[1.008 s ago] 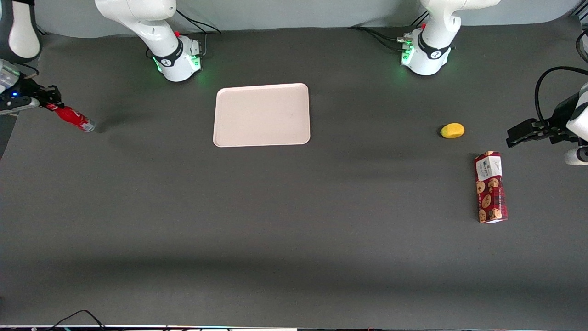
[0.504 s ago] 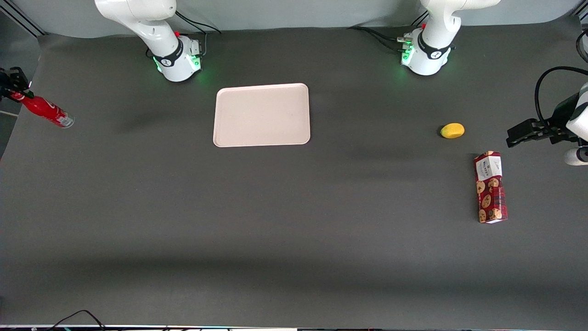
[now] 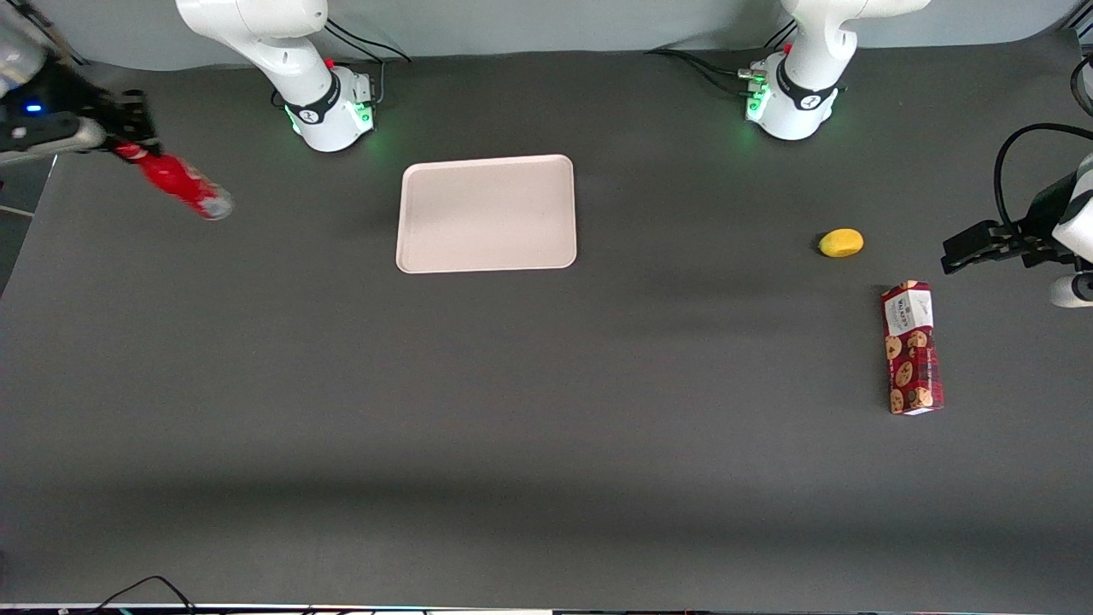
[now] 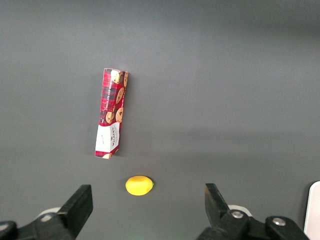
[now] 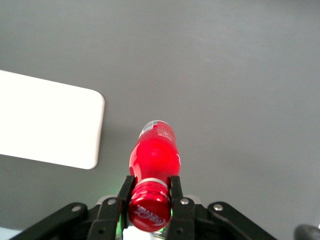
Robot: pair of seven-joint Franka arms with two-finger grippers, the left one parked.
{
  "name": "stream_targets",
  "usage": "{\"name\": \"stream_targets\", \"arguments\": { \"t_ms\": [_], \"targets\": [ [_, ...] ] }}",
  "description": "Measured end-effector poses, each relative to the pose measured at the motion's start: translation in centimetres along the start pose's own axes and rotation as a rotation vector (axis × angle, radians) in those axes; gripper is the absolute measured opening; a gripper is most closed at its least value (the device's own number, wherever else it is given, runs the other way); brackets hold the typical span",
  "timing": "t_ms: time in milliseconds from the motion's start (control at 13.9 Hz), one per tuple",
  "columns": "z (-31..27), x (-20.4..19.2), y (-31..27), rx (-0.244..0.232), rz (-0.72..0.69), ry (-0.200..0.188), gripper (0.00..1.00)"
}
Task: Place coke bottle on tray
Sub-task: 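Carry the red bottle over the white tray with the right gripper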
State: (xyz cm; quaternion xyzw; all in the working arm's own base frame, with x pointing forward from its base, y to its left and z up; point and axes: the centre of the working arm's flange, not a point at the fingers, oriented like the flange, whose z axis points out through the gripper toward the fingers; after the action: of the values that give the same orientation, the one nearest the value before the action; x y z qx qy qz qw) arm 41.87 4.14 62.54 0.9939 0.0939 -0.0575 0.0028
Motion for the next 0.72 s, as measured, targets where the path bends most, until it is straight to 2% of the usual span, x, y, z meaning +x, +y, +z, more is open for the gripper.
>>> {"name": "stream_targets", "arguments": {
  "t_ms": [288, 720],
  "targets": [
    [2.6, 1.9, -11.6, -0.015, 0.057, 0.019, 0.33],
    [14.4, 2.8, -22.5, -0.003, 0.119, 0.023, 0.33]
  ]
}}
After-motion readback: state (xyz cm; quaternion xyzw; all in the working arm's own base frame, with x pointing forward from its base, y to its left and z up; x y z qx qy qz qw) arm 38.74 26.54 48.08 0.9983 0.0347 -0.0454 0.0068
